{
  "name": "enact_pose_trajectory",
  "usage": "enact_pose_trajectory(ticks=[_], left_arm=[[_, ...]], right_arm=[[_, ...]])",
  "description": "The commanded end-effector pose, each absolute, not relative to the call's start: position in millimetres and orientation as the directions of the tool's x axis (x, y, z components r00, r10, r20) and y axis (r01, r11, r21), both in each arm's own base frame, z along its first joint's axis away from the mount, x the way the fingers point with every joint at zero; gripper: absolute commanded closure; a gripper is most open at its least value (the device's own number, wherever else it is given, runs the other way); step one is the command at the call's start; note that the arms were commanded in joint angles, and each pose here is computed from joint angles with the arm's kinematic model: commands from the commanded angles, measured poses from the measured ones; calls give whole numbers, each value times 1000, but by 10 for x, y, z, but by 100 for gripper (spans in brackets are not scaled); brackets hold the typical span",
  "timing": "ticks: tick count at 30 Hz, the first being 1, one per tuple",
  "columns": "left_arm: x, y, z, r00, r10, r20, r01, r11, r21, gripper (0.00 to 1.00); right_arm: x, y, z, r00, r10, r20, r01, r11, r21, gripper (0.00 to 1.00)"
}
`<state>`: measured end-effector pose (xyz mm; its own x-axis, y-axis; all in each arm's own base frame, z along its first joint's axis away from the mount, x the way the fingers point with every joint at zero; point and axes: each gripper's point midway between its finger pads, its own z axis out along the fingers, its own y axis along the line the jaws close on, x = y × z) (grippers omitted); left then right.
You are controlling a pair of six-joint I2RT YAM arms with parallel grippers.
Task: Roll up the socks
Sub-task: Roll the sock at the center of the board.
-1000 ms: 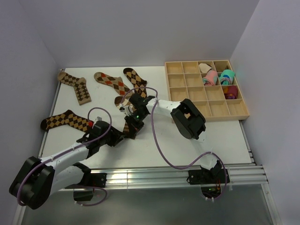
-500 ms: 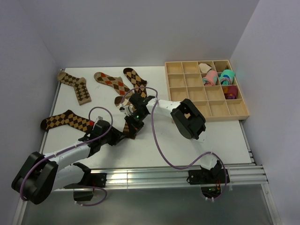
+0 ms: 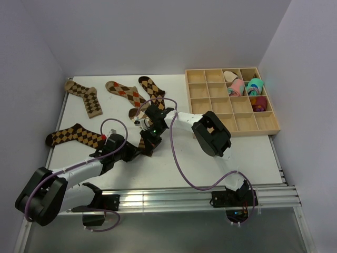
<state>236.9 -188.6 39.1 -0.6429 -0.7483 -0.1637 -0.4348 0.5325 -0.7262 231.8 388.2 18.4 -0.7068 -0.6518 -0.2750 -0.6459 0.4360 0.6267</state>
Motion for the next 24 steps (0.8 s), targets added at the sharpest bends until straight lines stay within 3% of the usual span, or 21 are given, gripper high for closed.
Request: enact_pose_trajectory(ticks=[1, 24], left_arm=[[2570, -1987, 610, -625, -757, -188, -381, 507, -773, 76], [2545, -1780, 188, -546, -817, -184, -504, 496, -707, 73]], right_arm=[[2525, 3772, -30, -689, -660, -300, -698, 492, 520, 100], [2432, 3738, -136, -703, -660, -265, -673, 497, 548, 96]])
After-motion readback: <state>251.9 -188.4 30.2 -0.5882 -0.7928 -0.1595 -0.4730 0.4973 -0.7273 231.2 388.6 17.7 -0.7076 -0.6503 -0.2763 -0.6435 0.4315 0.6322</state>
